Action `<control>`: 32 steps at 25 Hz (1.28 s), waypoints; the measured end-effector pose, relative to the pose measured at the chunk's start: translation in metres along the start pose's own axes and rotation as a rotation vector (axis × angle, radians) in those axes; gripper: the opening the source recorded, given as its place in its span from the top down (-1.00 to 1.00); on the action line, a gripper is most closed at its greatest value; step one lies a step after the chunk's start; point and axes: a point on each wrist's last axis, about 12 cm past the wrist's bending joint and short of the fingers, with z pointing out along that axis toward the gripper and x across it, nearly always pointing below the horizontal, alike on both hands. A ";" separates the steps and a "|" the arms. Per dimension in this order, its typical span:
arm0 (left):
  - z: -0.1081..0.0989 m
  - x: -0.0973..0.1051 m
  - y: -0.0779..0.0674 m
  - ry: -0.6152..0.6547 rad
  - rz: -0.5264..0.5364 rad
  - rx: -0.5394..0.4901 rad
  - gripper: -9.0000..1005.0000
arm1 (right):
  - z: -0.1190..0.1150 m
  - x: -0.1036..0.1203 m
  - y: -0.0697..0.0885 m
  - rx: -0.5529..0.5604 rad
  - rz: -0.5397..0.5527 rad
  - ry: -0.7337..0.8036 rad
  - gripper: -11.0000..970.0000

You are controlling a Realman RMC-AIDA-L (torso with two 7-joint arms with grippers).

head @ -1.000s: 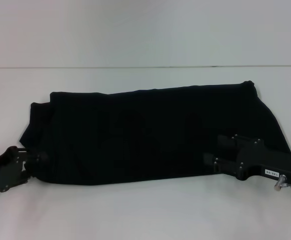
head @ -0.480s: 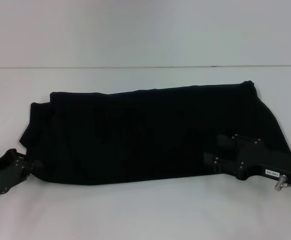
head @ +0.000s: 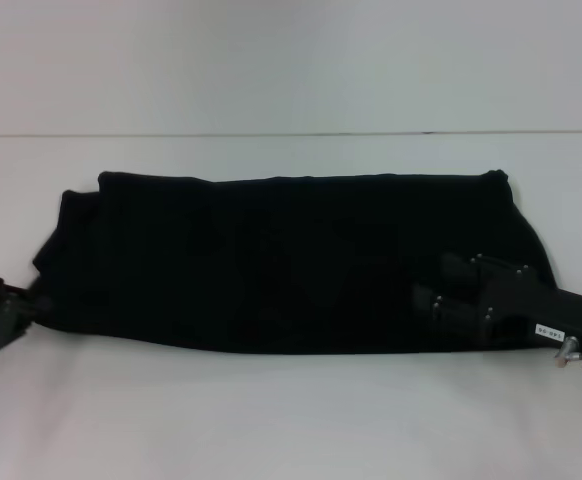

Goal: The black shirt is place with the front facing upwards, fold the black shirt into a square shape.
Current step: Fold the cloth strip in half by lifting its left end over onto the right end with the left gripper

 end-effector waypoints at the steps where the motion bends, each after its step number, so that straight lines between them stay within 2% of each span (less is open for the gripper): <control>1: -0.002 -0.002 0.001 -0.020 0.003 -0.002 0.86 | -0.001 0.000 -0.001 0.008 0.010 -0.004 -0.52; 4: -0.010 -0.010 0.005 -0.075 0.007 -0.007 0.87 | -0.006 0.001 -0.004 0.044 0.045 -0.026 -0.52; 5: -0.019 -0.017 0.007 -0.120 0.014 -0.006 0.88 | -0.008 0.001 -0.006 0.056 0.058 -0.035 -0.52; 10: -0.033 -0.028 0.009 -0.184 0.028 -0.010 0.88 | -0.016 0.007 -0.009 0.112 0.112 -0.068 -0.52; 12: -0.046 -0.039 0.011 -0.244 0.040 -0.019 0.88 | -0.017 0.008 -0.009 0.120 0.119 -0.067 -0.52; 18: -0.054 -0.047 0.011 -0.288 0.067 -0.036 0.89 | -0.024 0.017 -0.010 0.160 0.163 -0.057 -0.52; 23: -0.053 -0.048 0.006 -0.290 0.082 0.002 0.88 | -0.033 0.023 -0.011 0.198 0.191 -0.069 -0.52; 26: -0.050 -0.047 -0.005 -0.269 0.099 0.073 0.88 | -0.040 0.027 -0.012 0.229 0.216 -0.083 -0.52; 29: -0.041 -0.047 -0.030 -0.224 0.138 0.201 0.88 | -0.048 0.032 -0.014 0.260 0.249 -0.095 -0.52; 32: -0.019 -0.041 -0.072 -0.131 0.209 0.373 0.88 | -0.056 0.036 -0.014 0.283 0.270 -0.101 -0.52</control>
